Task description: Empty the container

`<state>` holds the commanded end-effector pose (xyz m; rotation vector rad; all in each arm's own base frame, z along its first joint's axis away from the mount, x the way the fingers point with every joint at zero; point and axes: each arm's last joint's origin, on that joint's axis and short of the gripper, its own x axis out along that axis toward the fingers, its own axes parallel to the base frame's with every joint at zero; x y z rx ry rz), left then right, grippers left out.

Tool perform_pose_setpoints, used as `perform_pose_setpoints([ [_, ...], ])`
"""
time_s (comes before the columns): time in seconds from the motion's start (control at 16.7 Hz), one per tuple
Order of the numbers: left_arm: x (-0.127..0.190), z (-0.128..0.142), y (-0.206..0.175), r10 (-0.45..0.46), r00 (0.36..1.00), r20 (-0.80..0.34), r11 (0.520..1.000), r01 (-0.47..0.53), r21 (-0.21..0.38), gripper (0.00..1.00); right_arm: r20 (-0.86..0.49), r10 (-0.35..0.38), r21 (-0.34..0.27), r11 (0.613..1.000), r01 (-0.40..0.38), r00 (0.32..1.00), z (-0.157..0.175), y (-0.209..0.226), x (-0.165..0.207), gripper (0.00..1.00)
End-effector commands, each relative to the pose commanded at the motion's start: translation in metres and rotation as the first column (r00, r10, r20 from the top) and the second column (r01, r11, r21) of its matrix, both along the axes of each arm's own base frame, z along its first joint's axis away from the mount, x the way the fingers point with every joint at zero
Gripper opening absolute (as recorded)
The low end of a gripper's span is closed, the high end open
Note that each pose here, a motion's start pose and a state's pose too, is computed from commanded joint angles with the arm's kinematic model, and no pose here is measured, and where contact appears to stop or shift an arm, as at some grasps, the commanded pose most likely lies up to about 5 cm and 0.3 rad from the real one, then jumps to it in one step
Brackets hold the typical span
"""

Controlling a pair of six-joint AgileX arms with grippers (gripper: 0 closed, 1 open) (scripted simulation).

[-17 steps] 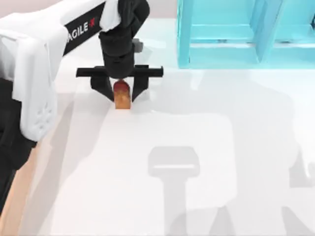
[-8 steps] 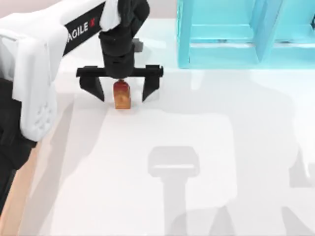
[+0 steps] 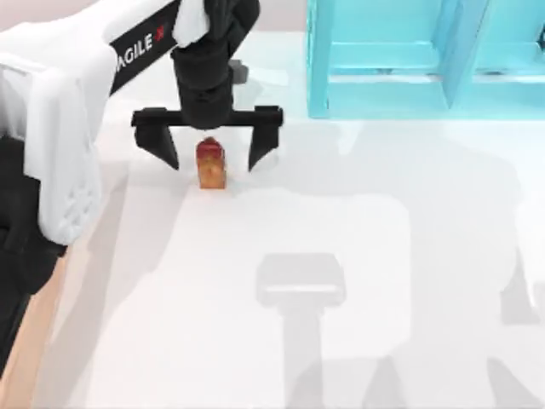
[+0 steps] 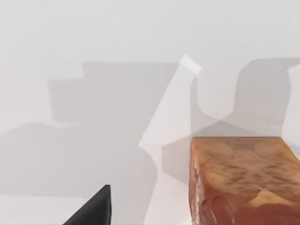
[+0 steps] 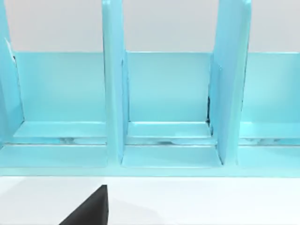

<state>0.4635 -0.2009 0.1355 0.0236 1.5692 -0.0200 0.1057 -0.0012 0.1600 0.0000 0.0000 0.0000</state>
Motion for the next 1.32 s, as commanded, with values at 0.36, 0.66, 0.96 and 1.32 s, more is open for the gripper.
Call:
perform_pose_setpoints([
  [0.36,0.003,0.037,-0.001,0.0,1.0,0.0,1.0,0.0,0.0,1.0,0.0,0.0,0.0,1.0,0.0,1.0,0.0,0.0,0.0,1.0],
  [0.66,-0.002,0.064,0.001,0.0,1.0,0.001,1.0,0.0,0.0,1.0,0.0,0.0,0.0,1.0,0.0,1.0,0.0,0.0,0.0,1.0],
  [0.96,-0.004,0.07,0.002,0.0,1.0,0.002,1.0,0.0,-0.001,1.0,0.0,0.0,0.0,1.0,0.0,1.0,0.0,0.0,0.0,1.0],
  [1.32,-0.001,0.085,0.027,-0.021,1.0,0.022,1.0,0.02,0.013,1.0,0.0,0.0,0.0,1.0,0.0,1.0,0.0,0.0,0.0,1.0],
])
